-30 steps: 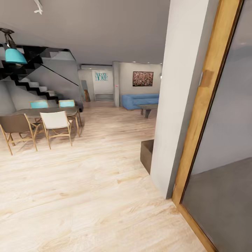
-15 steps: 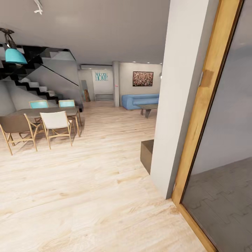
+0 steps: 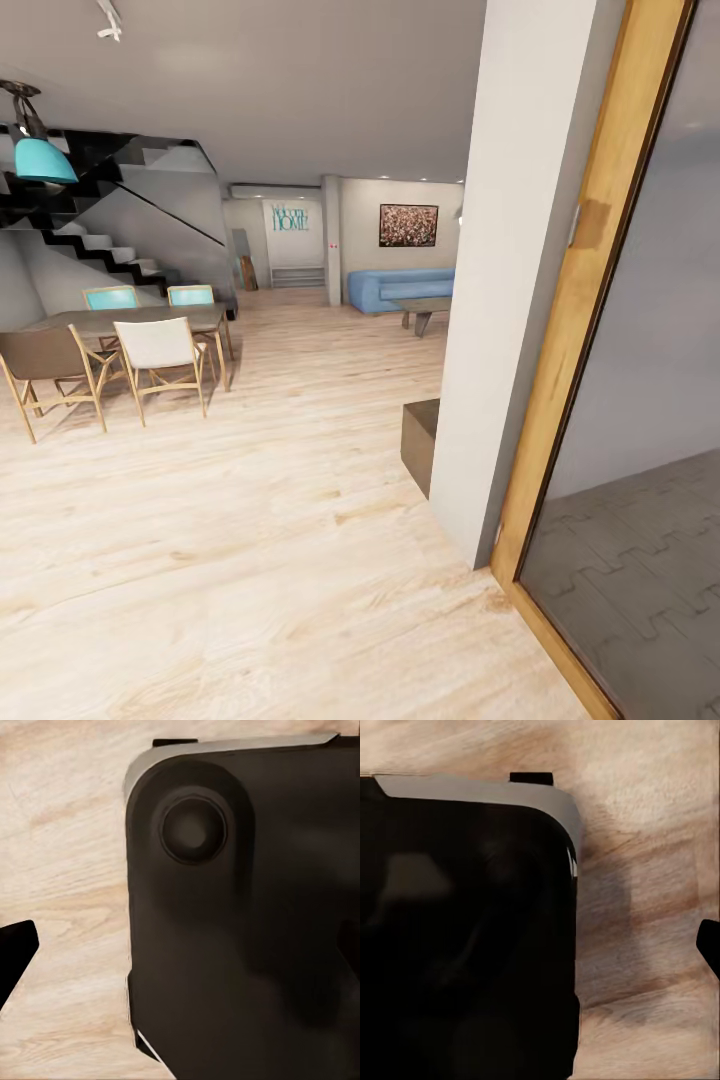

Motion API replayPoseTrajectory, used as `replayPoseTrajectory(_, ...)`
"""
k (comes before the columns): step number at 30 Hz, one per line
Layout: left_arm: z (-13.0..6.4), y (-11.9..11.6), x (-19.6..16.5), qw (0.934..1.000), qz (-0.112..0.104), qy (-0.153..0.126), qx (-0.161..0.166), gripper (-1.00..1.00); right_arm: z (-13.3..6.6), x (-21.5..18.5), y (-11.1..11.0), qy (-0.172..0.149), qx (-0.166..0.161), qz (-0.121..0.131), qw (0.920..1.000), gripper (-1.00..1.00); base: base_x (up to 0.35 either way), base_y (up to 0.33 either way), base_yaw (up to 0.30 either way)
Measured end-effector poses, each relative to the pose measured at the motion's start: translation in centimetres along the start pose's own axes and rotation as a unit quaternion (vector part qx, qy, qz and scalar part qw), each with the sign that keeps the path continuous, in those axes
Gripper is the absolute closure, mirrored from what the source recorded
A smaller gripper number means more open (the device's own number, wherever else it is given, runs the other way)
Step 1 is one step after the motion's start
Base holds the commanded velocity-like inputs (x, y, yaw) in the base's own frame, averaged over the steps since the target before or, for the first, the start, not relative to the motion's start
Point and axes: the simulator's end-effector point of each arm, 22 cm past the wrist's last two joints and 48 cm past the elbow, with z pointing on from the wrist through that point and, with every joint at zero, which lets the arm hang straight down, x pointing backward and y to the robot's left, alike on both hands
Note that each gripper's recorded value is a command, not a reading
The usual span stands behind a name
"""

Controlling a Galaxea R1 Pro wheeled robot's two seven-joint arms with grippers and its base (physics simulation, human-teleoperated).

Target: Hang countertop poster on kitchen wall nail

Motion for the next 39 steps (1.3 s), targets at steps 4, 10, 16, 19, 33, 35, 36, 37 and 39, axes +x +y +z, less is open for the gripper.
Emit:
replayPoseTrajectory(4,0.0,1.8,-1.6,0.9997,0.001,-0.022,-0.011,-1.00,0.0,-2.0,-1.8,-0.018,0.012,0.000,0.9998,-1.00,0.000,0.000,0.000)
replayPoseTrajectory(10,-9.8,3.9,-29.7,0.9374,0.013,-0.347,-0.027,-1.00,-8.4,-27.8,-3.5,-0.305,0.024,-0.006,0.9522,-1.00,0.000,0.000,0.000)
replayPoseTrajectory(16,-11.4,4.0,-31.7,0.9275,0.013,-0.373,-0.028,-1.00,-10.4,-30.5,-3.8,-0.364,0.026,-0.008,0.9312,-1.00,0.000,0.000,0.000)
replayPoseTrajectory(19,-12.1,4.0,-32.6,0.9229,0.014,-0.384,-0.027,-1.00,-12.5,-32.9,-3.7,-0.398,0.026,-0.009,0.9171,-1.00,0.000,0.000,0.000)
replayPoseTrajectory(33,-13.1,5.2,-33.6,0.9164,-0.031,-0.398,-0.026,-1.00,-14.2,-34.3,-3.6,-0.422,0.026,-0.015,0.9061,-1.00,0.000,0.000,0.129)
replayPoseTrajectory(35,-13.1,5.3,-33.6,0.9164,-0.034,-0.398,-0.026,-1.00,-14.2,-34.3,-3.6,-0.422,0.026,-0.014,0.9061,-1.00,0.000,0.000,0.280)
replayPoseTrajectory(36,-13.1,5.3,-33.5,0.9164,-0.034,-0.398,-0.026,-1.00,-14.2,-34.3,-3.6,-0.422,0.026,-0.014,0.9061,-1.00,0.000,0.000,0.286)
replayPoseTrajectory(37,-13.1,5.3,-33.5,0.9164,-0.035,-0.398,-0.025,-1.00,-14.2,-34.3,-3.6,-0.422,0.026,-0.015,0.9062,-1.00,0.000,0.000,0.289)
replayPoseTrajectory(39,-13.1,5.3,-33.5,0.9164,-0.036,-0.398,-0.025,-1.00,-14.2,-34.3,-3.6,-0.422,0.026,-0.015,0.9062,-1.00,0.000,0.000,0.291)
